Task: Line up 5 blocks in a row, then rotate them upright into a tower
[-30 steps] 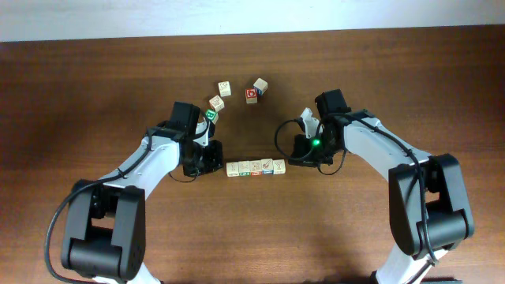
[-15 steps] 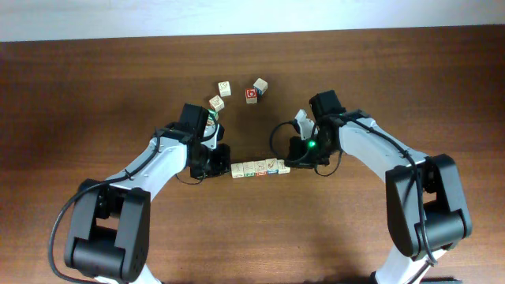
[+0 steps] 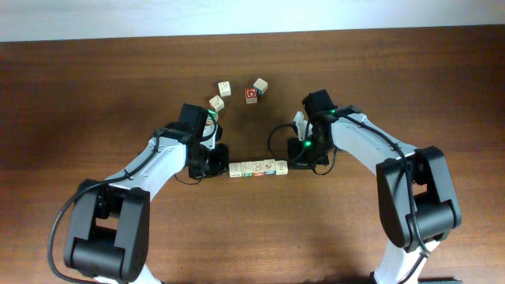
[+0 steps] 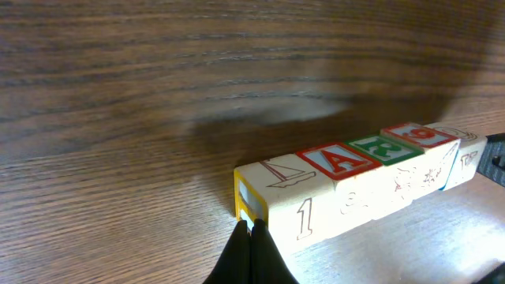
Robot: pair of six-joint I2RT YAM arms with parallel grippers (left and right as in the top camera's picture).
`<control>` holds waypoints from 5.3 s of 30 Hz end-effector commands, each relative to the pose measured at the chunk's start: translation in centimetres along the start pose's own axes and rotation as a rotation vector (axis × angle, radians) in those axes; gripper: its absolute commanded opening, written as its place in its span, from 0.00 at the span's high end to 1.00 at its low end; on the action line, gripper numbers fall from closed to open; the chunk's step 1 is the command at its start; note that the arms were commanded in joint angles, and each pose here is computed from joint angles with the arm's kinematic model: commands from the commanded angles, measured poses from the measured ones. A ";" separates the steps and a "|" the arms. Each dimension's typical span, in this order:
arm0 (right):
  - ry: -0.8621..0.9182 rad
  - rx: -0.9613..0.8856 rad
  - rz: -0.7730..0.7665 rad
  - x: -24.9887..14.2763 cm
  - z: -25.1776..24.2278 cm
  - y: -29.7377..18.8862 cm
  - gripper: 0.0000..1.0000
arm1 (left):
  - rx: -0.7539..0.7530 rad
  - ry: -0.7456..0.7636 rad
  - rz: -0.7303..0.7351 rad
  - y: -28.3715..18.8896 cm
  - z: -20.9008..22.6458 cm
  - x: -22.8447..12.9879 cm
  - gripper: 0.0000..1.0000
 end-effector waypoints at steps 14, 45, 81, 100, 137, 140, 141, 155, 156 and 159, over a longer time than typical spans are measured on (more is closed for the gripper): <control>0.002 0.014 0.022 -0.3 1.7 1.1 0.96 | 0.029 0.095 -0.053 0.4 0.4 1.1 1.00; -0.068 0.139 -0.054 1.3 4.8 0.3 0.96 | 0.037 0.196 -0.092 0.5 -0.2 1.8 1.00; -0.202 0.015 -0.151 2.8 8.9 -1.4 0.96 | 0.011 0.194 -0.075 0.6 -0.6 1.5 1.00; -0.184 -0.139 -0.112 2.5 4.4 -1.6 0.96 | 0.012 0.200 -0.075 0.6 -0.6 1.5 1.00; 0.320 -0.304 0.010 -2.3 -1.3 -0.4 0.96 | 0.014 0.146 -0.075 0.6 -0.5 1.5 1.00; 0.363 -0.313 -0.037 -1.2 -3.1 -1.2 0.96 | 0.014 0.145 -0.075 0.6 -0.5 1.5 1.00; 0.364 -0.308 -0.054 -0.7 -3.3 -1.3 0.96 | 0.014 0.145 -0.075 0.6 -0.5 1.5 1.00; 0.120 -0.088 -0.197 5.4 -0.1 -0.8 0.96 | 0.008 0.157 -0.105 0.5 -0.8 2.2 1.00; 0.113 -0.090 -0.191 5.3 -0.1 -0.7 0.96 | 0.008 0.157 -0.106 0.5 -0.7 2.2 1.00; 0.036 -0.062 -0.149 4.3 1.3 -0.1 0.96 | 0.008 0.157 -0.106 0.5 -0.8 2.2 1.00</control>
Point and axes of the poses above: each gripper's point midway between its finger pads, its own y axis out along the fingers, its own z axis along the line the jaws close on, x = y × z, the point moved 1 cm from there along -y, back along the fingers, and after that the axes turned 6 degrees about -y, right-handed, at the moved point
